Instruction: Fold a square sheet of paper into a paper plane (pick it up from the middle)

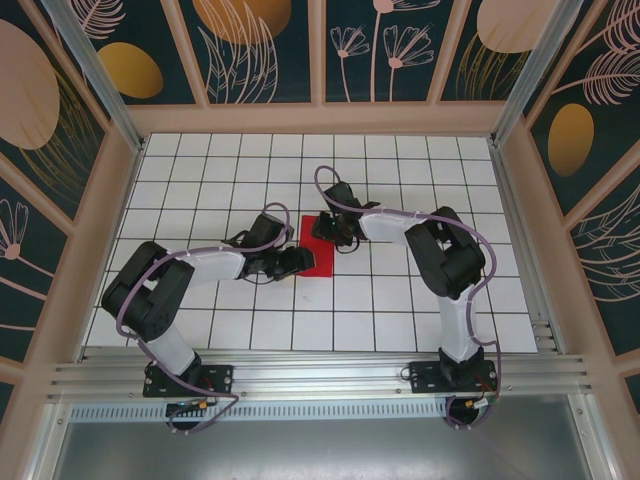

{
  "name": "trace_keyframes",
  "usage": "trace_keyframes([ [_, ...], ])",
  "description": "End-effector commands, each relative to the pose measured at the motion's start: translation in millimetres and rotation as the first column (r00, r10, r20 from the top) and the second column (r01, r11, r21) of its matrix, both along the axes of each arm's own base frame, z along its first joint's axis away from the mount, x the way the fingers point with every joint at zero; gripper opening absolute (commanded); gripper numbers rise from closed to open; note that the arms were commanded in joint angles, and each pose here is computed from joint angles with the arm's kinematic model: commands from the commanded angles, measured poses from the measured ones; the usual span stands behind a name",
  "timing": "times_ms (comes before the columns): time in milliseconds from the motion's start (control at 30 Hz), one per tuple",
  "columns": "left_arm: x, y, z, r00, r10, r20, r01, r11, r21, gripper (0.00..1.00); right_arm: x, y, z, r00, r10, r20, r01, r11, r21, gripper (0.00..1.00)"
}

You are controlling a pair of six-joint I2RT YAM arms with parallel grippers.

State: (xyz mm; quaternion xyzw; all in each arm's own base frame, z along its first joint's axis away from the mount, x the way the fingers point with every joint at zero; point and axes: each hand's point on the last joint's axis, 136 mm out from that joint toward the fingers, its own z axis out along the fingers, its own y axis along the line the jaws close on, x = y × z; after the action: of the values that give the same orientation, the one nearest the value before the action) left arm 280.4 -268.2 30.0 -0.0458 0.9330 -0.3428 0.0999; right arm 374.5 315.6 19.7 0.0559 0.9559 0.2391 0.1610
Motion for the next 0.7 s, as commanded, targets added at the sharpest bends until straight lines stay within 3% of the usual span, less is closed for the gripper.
trace_keyframes([
  [0, 2, -9, 3, 1.000, -0.028, 0.003, 0.028, 0.999, -0.023, 0.61, -34, -39, -66, 0.986, -0.037, -0.160, 0.010, 0.986, -0.164, 0.38],
  [433, 3, -18, 19, 0.999, -0.035, 0.033, 0.038, 0.994, -0.101, 0.57, -34, -38, -65, 0.986, -0.031, -0.163, 0.006, 0.988, -0.152, 0.38],
  [667, 5, -8, 12, 1.000, 0.003, 0.031, -0.001, 0.999, -0.046, 0.59, -35, -39, -66, 0.986, -0.033, -0.166, 0.008, 0.989, -0.147, 0.38],
])
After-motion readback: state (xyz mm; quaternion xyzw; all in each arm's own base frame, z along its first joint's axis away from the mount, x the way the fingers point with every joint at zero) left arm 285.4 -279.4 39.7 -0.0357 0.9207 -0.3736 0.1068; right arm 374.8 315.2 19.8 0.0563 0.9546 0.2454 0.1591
